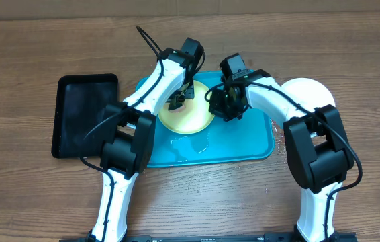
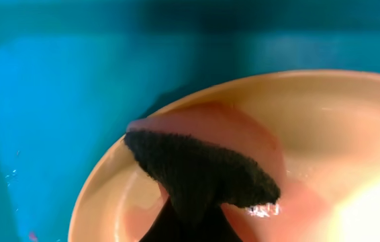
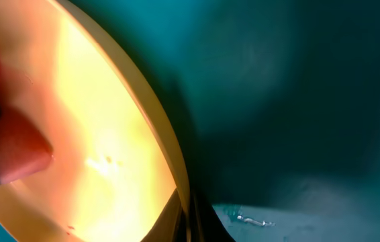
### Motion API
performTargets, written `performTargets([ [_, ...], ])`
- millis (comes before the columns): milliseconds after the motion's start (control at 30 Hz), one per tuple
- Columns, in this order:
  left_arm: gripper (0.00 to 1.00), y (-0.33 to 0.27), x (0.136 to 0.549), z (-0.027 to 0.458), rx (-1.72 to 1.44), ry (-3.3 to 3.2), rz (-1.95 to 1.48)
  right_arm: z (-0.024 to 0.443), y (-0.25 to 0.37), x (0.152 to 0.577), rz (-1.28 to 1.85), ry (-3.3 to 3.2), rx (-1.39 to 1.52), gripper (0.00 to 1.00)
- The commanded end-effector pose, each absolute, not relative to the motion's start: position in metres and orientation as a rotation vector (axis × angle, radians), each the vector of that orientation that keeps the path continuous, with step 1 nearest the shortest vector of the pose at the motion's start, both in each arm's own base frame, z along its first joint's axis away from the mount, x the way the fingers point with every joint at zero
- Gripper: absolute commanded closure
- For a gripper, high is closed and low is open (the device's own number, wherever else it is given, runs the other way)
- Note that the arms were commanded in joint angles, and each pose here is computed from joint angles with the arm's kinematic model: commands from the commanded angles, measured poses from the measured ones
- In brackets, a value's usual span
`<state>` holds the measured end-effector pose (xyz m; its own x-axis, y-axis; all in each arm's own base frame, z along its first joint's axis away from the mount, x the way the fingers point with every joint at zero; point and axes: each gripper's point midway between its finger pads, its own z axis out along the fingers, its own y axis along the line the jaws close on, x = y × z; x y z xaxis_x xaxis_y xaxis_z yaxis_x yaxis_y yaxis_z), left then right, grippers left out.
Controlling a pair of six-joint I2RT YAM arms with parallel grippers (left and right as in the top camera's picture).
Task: Clean dirty plates on tray and stack at the side
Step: 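Scrub the yellow plate with the sponge in the left gripper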
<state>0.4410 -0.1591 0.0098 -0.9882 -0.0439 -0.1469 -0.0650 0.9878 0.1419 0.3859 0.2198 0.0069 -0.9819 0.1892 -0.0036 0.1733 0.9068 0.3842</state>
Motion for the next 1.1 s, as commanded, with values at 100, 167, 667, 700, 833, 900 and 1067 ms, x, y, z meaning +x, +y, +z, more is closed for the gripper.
performTargets([
  [100,0.96,-0.23,0.375,-0.002,0.624,3.183,-0.633,-0.011,0.21,0.377,0.554,3.076,0.307,0.96],
  [167,0.96,-0.245,0.367,0.005,0.644,3.168,-0.782,-0.011,0.21,0.376,0.557,3.077,0.307,0.96],
  [667,0.96,-0.242,0.412,-0.012,0.175,3.118,-0.355,-0.011,0.21,0.376,0.555,3.079,0.307,0.96],
  [700,0.96,-0.236,0.416,-0.013,0.136,3.115,-0.323,-0.011,0.21,0.376,0.555,3.079,0.307,0.96],
  [833,0.96,-0.193,0.437,-0.016,-0.073,3.076,-0.131,-0.011,0.21,0.375,0.553,3.081,0.308,0.96],
  [900,0.96,-0.168,0.447,-0.016,-0.164,3.048,-0.029,-0.011,0.21,0.375,0.553,3.081,0.308,0.96],
  [1067,0.96,-0.126,0.45,-0.016,-0.251,3.047,0.109,-0.011,0.21,0.375,0.553,3.081,0.308,0.96],
])
